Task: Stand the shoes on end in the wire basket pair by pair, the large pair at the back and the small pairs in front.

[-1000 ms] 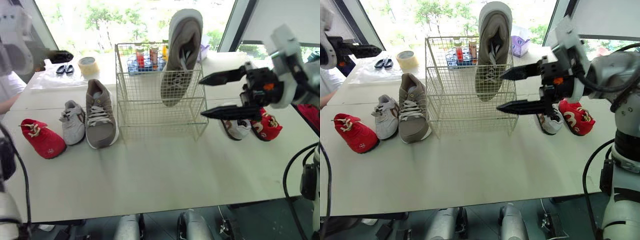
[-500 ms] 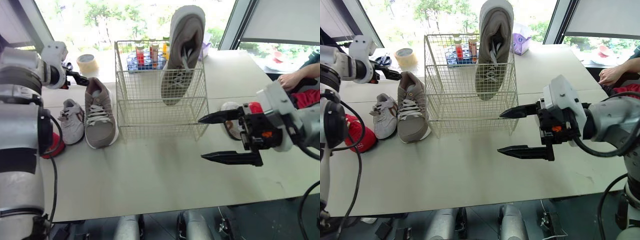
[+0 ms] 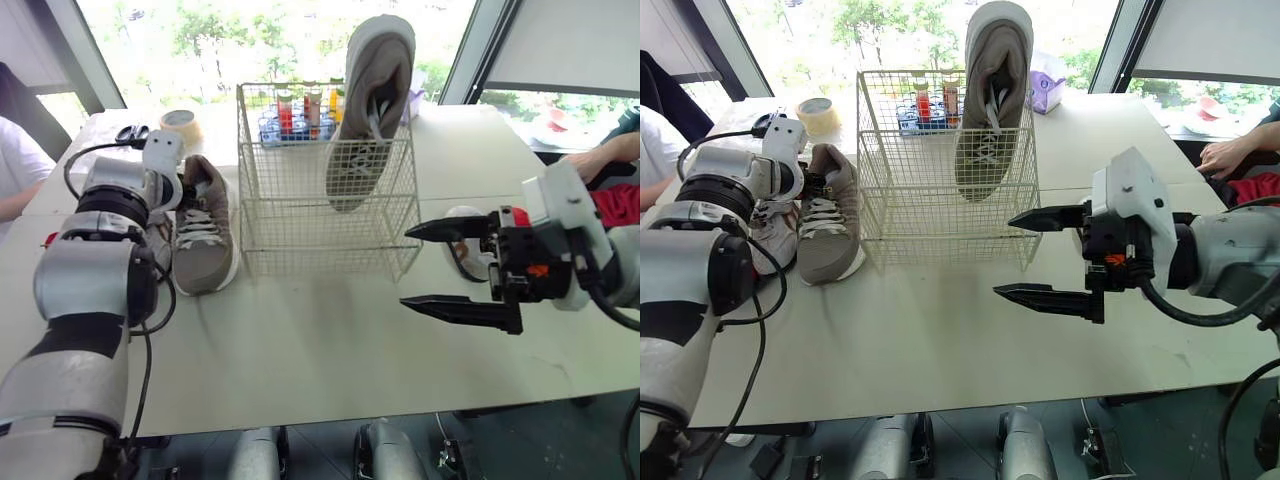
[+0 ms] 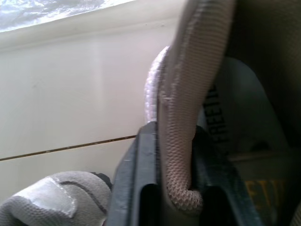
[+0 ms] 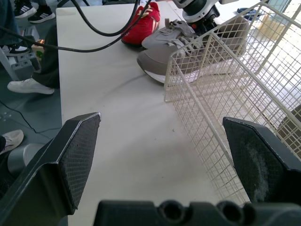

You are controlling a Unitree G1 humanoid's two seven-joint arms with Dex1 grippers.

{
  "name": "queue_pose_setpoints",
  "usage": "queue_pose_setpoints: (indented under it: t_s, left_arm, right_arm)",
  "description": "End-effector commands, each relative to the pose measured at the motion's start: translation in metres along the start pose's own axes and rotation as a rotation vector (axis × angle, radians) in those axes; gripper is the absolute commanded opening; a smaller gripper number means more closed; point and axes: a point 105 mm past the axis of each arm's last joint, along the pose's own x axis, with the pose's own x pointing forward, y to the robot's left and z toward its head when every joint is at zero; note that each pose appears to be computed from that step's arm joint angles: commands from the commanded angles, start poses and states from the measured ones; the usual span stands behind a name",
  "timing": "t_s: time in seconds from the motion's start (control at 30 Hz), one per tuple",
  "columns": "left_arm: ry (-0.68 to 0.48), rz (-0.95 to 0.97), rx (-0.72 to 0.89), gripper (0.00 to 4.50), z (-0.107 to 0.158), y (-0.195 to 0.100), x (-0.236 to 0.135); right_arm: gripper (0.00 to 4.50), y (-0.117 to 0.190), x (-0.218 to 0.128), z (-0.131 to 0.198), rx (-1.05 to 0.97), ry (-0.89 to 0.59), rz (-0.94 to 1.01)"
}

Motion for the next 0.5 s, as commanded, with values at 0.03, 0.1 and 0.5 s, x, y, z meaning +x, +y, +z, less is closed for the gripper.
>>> queue_pose_setpoints:
  t_s: [0.03,0.1,0.5]
  left_arm:
    - [-0.025,-0.001,-0.055,0.05,0.005,0.002,-0.003]
    - [-0.112,0.024,-0.165,0.05,0.028,0.011,-0.014]
    - [-0.946,-0.036,-0.233,0.05,0.210,0.040,-0.185]
  right_arm:
    - [4.50,0.000,-0.005,0.008,-0.030,-0.012,-0.017]
    - [4.50,-0.001,-0.007,0.008,-0.023,-0.011,-0.026]
    - [4.50,-0.029,-0.024,0.035,0.001,-0.111,-0.101]
